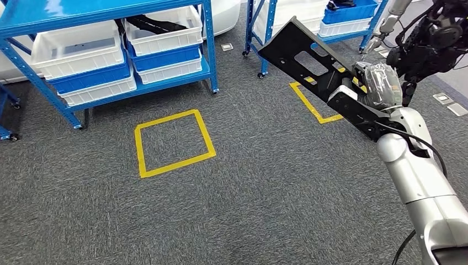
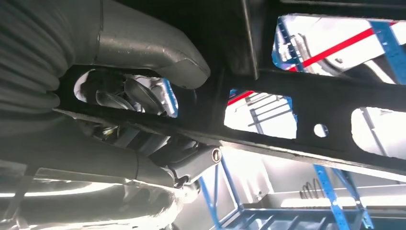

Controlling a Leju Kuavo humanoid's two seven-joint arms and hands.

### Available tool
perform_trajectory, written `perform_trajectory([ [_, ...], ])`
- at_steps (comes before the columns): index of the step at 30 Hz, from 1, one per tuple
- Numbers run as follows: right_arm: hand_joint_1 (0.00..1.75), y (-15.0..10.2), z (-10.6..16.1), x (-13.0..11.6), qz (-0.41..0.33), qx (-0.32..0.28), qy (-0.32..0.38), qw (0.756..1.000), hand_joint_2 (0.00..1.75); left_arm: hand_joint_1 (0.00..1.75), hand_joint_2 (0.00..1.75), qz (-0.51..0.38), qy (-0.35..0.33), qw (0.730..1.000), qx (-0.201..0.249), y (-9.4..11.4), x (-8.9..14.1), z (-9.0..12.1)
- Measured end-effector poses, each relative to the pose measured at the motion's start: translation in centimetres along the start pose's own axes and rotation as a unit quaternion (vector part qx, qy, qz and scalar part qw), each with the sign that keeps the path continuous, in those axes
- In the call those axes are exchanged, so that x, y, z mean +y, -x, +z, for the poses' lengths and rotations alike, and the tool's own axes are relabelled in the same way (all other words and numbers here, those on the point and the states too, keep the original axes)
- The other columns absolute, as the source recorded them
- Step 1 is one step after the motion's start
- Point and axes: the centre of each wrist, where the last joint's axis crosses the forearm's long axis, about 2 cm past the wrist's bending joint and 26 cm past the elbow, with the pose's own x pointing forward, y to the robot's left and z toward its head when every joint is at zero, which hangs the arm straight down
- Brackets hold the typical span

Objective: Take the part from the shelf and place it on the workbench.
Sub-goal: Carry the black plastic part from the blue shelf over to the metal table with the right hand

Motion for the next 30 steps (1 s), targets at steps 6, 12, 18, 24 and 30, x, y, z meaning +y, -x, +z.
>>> perform_trajectory([
  [6,1.75,1.5,0.8,-0.7,0.005,0.015,0.0,1.0,1.75,0.0,1.75,-0.004,0.003,1.0,0.003,0.1,-0.1,0.1],
  [12,1.75,2.2,1.7,-0.6,0.006,0.018,-0.005,1.0,1.75,0.0,1.75,-0.01,0.006,1.0,0.007,0.0,-0.2,0.0],
  [18,1.75,3.0,3.3,-0.7,0.014,0.032,-0.005,0.999,1.75,0.0,1.75,-0.019,0.011,1.0,0.006,-0.2,-0.2,-0.1],
  [24,1.75,3.7,5.6,-0.3,0.019,0.041,-0.013,0.999,1.75,0.0,1.75,-0.028,0.018,0.999,0.01,-0.2,-0.4,0.0],
  [30,1.75,4.4,6.8,-1.0,0.027,0.048,-0.005,0.998,1.75,0.0,1.75,-0.032,0.022,0.999,0.008,-0.8,-0.7,-0.3],
])
